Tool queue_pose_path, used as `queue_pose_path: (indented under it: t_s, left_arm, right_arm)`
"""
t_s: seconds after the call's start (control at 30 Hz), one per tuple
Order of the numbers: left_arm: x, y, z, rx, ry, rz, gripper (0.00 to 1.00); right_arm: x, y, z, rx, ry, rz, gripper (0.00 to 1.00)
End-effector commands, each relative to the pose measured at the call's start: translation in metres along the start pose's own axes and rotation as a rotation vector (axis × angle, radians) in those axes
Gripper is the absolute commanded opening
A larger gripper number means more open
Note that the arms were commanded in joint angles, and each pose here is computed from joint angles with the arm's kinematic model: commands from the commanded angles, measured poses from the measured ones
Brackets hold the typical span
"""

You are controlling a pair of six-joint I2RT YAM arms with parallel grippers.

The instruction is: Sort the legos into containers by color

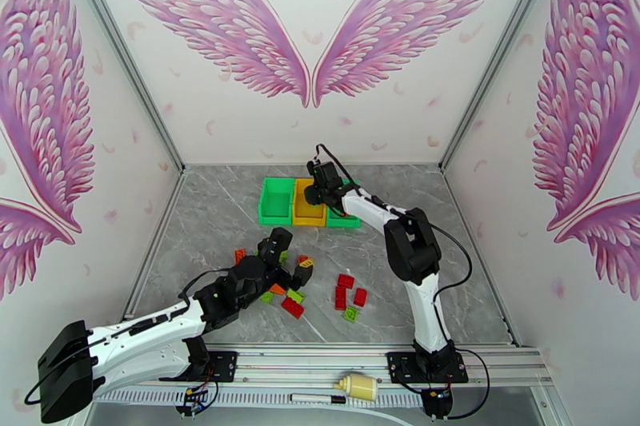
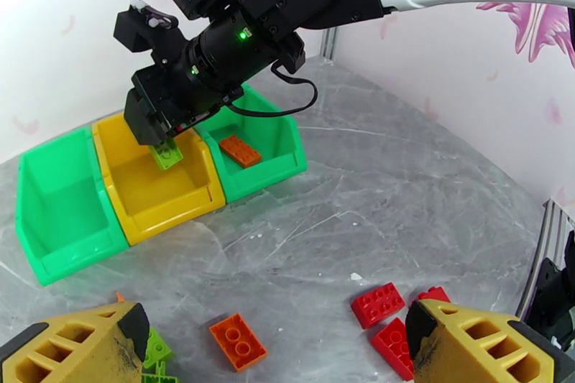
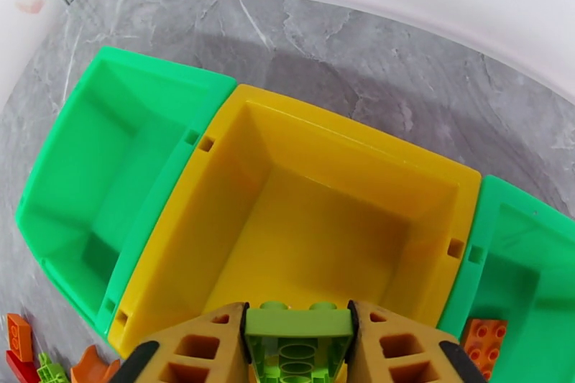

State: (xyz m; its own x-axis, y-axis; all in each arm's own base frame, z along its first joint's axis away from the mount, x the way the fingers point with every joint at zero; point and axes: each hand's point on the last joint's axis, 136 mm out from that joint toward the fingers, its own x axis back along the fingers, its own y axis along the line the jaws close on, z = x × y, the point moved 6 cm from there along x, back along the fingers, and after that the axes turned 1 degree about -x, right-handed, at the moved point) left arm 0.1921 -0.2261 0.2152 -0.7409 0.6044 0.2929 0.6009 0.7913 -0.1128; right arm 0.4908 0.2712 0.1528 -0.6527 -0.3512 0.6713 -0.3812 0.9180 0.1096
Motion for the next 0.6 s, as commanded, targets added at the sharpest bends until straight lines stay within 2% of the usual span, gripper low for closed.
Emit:
queue_pose_path:
  t_s: [0.0, 0.1, 0.23, 0.3, 0.37, 0.57]
  left_arm:
    - [0.007, 0.006, -0.016, 0.069, 0.002, -0.08, 0.99]
    - [0.013, 0.015, -0.018, 0.115, -0.008, -0.156, 0.99]
    - [0.022, 0.029, -0.02, 0.199, -0.017, -0.256, 0.99]
    - [0.028, 0.038, -0.019, 0.268, 0.006, -0.333, 0.99]
    - [0.037, 0.051, -0.015, 0.395, 0.037, -0.432, 0.99]
    - [0.046, 0.065, -0.001, 0.543, 0.068, -0.486, 0.99]
  right_arm:
    - [0.023, 0.005, -0.029, 0.031, -0.084, 0.004, 0.54]
    - [0.042, 0.006, -0.035, 0.035, -0.113, 0.003, 0.68]
    - [0.074, 0.01, -0.034, 0.038, -0.144, -0.036, 0.78]
    - [0.089, 0.012, -0.029, 0.045, -0.153, -0.058, 0.81]
    - [0.107, 0.015, -0.022, 0.063, -0.157, -0.075, 0.83]
    - [0.15, 0.021, 0.006, 0.089, -0.14, -0.113, 0.84]
